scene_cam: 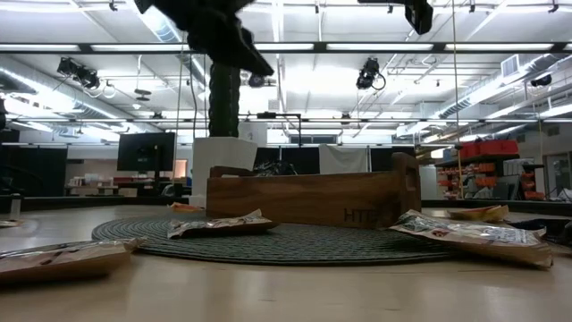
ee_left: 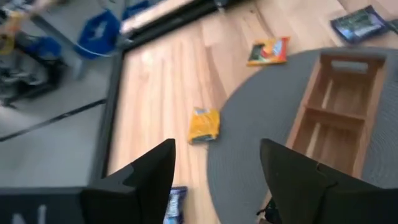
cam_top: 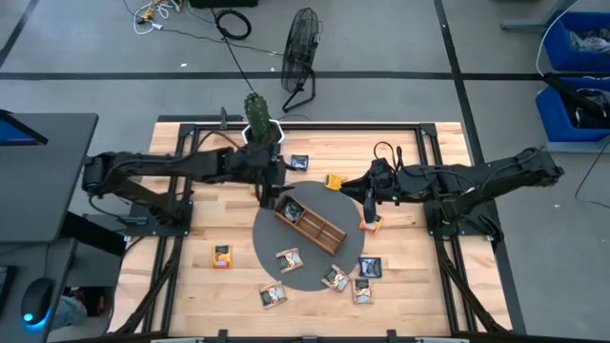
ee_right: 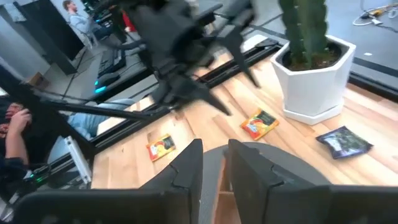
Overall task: Pick & Place Tea
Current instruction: Put the purple tea bag into the left section of the wooden organizer
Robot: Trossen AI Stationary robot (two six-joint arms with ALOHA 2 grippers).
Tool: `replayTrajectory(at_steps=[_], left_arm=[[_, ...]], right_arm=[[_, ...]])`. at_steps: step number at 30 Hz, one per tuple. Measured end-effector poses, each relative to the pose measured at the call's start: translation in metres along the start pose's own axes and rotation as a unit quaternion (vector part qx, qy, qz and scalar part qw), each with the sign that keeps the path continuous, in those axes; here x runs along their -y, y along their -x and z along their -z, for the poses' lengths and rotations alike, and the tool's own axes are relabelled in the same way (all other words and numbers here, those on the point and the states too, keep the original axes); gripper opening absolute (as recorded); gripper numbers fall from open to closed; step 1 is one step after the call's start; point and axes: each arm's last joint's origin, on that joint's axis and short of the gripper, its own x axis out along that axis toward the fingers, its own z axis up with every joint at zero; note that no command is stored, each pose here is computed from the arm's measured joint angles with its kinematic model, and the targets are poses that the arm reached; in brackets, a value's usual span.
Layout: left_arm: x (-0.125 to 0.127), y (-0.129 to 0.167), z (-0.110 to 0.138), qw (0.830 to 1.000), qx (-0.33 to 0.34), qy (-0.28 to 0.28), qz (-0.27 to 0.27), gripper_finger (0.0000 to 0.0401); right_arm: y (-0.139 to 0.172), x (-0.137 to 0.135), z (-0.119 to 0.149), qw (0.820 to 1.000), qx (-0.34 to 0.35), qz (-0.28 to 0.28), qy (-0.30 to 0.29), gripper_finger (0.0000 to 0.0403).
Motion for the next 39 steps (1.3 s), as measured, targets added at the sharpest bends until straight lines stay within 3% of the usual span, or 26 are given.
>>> replayTrajectory(at_steps=[5, 13, 20, 26, 39], left_arm=[[0.012, -0.008, -0.005, 0.999, -0.003, -0.054, -0.006, 0.0212], [-0.010, -0.054, -0.013, 0.986, -0.152, -0.063, -0.027, 0.0195], [-0.039, -0.106, -0.004, 0.955, -0.287, -0.070, 0.017, 0.0195], [-0.050, -0.136, 0.006, 0.946, -0.302, -0.097, 0.072, 0.0195], [-0.059, -0.168, 0.045, 0.931, -0.340, -0.081, 0.102, 0.0195]], right_arm=[[-0.001, 0.002, -0.003, 1.000, -0.002, -0.011, 0.005, 0.0084], [-0.001, 0.001, -0.002, 0.998, -0.023, -0.050, 0.030, 0.0084], [-0.001, 0.000, -0.001, 0.996, -0.032, -0.067, 0.039, 0.0084], [-0.001, -0.001, 0.001, 0.995, -0.044, -0.081, 0.045, 0.0084], [-0.001, -0.001, 0.001, 0.994, -0.045, -0.082, 0.054, 0.0084]])
